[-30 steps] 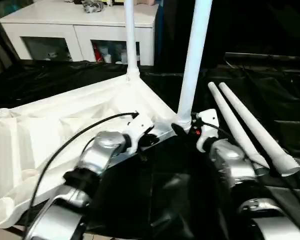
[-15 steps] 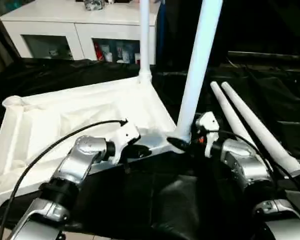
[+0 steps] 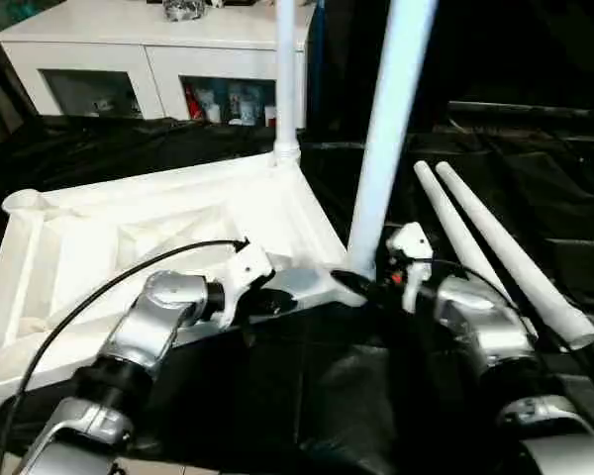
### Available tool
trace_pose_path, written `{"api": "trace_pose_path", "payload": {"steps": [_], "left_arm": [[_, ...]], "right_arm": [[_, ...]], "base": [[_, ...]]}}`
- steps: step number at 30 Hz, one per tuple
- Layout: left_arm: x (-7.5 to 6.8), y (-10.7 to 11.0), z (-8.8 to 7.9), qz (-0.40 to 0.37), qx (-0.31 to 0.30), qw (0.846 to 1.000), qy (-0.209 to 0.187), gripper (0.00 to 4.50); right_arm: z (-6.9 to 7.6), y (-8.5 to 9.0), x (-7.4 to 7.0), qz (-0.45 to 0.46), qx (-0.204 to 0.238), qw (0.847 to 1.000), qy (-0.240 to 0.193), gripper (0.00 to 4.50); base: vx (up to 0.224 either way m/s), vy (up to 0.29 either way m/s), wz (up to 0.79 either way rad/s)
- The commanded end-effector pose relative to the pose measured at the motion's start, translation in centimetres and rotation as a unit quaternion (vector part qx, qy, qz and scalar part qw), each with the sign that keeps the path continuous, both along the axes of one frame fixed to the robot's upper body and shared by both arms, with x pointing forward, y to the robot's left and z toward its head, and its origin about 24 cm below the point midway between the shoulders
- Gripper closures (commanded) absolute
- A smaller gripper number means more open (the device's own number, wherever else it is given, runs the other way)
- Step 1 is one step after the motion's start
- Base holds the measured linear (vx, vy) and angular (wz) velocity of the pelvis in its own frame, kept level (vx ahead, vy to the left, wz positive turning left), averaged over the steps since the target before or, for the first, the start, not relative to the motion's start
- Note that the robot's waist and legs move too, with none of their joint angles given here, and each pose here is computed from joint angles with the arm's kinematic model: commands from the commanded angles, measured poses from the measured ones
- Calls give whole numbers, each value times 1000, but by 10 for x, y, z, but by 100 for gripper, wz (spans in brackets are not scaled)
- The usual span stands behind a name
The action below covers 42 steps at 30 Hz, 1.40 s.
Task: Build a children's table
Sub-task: Rotate leg to tighten
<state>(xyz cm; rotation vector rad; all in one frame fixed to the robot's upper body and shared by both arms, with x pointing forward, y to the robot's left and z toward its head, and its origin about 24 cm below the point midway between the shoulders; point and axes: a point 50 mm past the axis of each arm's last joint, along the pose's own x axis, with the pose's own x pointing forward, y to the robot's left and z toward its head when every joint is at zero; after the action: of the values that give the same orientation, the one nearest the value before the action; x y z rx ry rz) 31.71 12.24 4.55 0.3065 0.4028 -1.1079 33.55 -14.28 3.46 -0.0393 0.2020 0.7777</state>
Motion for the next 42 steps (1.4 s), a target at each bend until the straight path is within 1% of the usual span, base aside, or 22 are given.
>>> {"api": "trace_pose_path", "payload": {"steps": [1,3,4,6,9,11,12,14,16,19,21,22,23,25,26,27,28,29,32,38,41,42], "left_arm": [[10,-3,-2,57,-5,998,-6,450],[18,-8,-2,98,0,995,-13,450],[18,-8,-2,98,0,995,-13,450],[29,-17,-1,156,5,987,-25,450],[37,-28,1,193,10,980,-42,450],[37,-36,2,185,6,982,-44,450],[37,-38,2,180,5,983,-45,450],[35,-41,2,167,-2,985,-45,450],[33,-41,2,149,-9,988,-46,450],[30,-38,0,125,-15,991,-43,450],[25,-34,-2,105,-19,994,-35,450],[25,-34,-2,105,-19,994,-35,450],[19,-30,-3,72,-25,997,-30,450],[16,-28,-4,58,-28,998,-28,450],[9,-22,-5,27,-32,999,-21,450],[5,-19,-5,12,-36,999,-15,450],[5,-19,-5,12,-36,999,-15,450],[1,-15,-5,-4,-41,999,-8,450],[-5,-6,-6,-21,-36,999,0,450],[-11,5,-4,-43,-37,998,10,450],[-13,9,-4,-43,-33,998,13,450],[-13,10,-4,-43,-31,998,14,450]], "right_arm": [[-12,-11,3,-100,-20,994,28,175],[-17,-9,6,-153,-14,987,41,176],[-17,-9,6,-153,-14,987,41,176],[-24,-3,7,-219,-15,974,60,176],[-30,9,7,-270,-24,960,68,176],[-30,22,6,-262,-6,962,73,176],[-30,26,6,-258,1,963,74,176],[-27,34,6,-242,18,968,69,106],[-24,35,6,-231,32,970,65,97],[-19,34,7,-211,31,976,50,64],[-16,29,7,-185,24,982,37,64],[-16,29,7,-185,24,982,37,64],[-11,20,8,-163,22,986,23,64],[-9,17,9,-153,22,988,18,64],[-4,7,9,-129,15,992,2,64],[-1,2,9,-110,9,994,-5,64],[-1,2,9,-110,9,994,-5,64],[2,-3,8,-78,2,997,-13,64],[5,-10,3,-23,-13,999,-20,64],[7,-14,-4,49,-22,998,-17,64],[8,-14,-5,63,-14,998,-18,64],[8,-13,-4,65,-11,998,-19,80]], "base": [[0,0,0],[0,0,0],[0,0,0],[0,0,0],[0,0,0],[0,0,0],[0,0,0],[0,0,0],[0,0,0],[0,0,0],[0,0,0],[0,0,0],[0,0,0],[0,0,0],[0,0,0],[0,0,0],[0,0,0],[0,0,0],[0,0,0],[0,0,0],[0,0,0],[0,0,0]]}}
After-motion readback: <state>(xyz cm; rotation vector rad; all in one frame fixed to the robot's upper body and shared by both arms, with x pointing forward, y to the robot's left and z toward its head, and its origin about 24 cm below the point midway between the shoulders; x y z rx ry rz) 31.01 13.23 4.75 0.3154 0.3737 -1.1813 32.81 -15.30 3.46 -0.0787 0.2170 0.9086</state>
